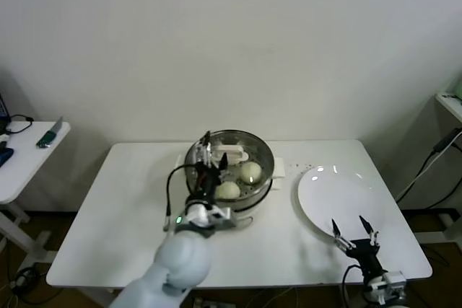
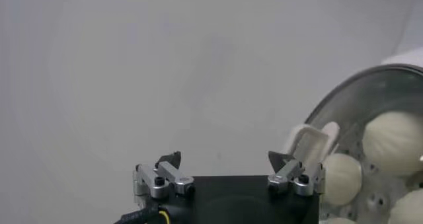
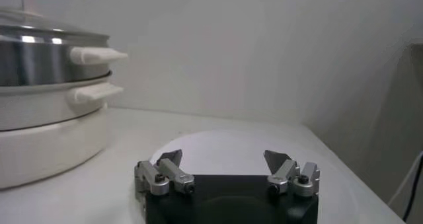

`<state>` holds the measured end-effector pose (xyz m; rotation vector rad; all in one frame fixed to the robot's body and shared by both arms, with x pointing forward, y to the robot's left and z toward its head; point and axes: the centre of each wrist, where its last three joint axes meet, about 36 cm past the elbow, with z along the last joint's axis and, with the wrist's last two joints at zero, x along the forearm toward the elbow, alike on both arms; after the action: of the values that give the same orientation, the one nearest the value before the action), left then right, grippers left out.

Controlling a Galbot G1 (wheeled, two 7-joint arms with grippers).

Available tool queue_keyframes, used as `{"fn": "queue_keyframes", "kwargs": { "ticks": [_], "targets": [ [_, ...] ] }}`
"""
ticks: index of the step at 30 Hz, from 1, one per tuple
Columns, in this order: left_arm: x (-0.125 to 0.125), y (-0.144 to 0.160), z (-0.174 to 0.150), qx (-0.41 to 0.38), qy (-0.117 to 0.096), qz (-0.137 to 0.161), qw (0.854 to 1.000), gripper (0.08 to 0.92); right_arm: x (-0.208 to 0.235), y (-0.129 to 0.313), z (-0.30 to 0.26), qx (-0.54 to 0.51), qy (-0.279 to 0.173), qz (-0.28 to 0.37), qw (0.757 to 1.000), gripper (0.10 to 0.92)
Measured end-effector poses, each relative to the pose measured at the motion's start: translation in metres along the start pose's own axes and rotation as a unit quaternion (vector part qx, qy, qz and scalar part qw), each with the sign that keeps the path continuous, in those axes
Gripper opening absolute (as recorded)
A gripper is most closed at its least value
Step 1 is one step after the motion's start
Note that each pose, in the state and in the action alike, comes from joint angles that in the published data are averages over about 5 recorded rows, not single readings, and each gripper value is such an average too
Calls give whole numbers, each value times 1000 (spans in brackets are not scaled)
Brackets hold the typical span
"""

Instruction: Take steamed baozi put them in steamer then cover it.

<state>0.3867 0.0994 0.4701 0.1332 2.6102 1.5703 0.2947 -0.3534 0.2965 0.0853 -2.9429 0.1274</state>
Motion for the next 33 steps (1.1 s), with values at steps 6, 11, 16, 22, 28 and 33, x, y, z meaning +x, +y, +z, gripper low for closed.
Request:
{"fn": "queue_keyframes", "kwargs": {
  "ticks": [6, 11, 16, 22, 28, 33],
  "targets": [
    [13, 33, 35, 127, 8, -6, 992, 823, -3, 2, -5, -3, -17, 9, 1000, 823],
    [23, 54, 74, 237, 30, -6, 971, 823, -6, 5, -6, -8, -28, 18, 999, 823],
    [41, 62, 116, 331, 48, -5, 942, 823, -8, 9, -5, -15, -37, 23, 999, 823],
    [66, 51, 157, 414, 66, -10, 908, 823, -10, 9, -1, -17, -44, 28, 998, 823],
    [89, 26, 185, 471, 82, -16, 878, 823, -10, 7, 4, -17, -48, 34, 998, 823],
    [100, 3, 202, 501, 93, -25, 860, 823, -11, 5, 6, -18, -52, 37, 998, 823]
  ]
}}
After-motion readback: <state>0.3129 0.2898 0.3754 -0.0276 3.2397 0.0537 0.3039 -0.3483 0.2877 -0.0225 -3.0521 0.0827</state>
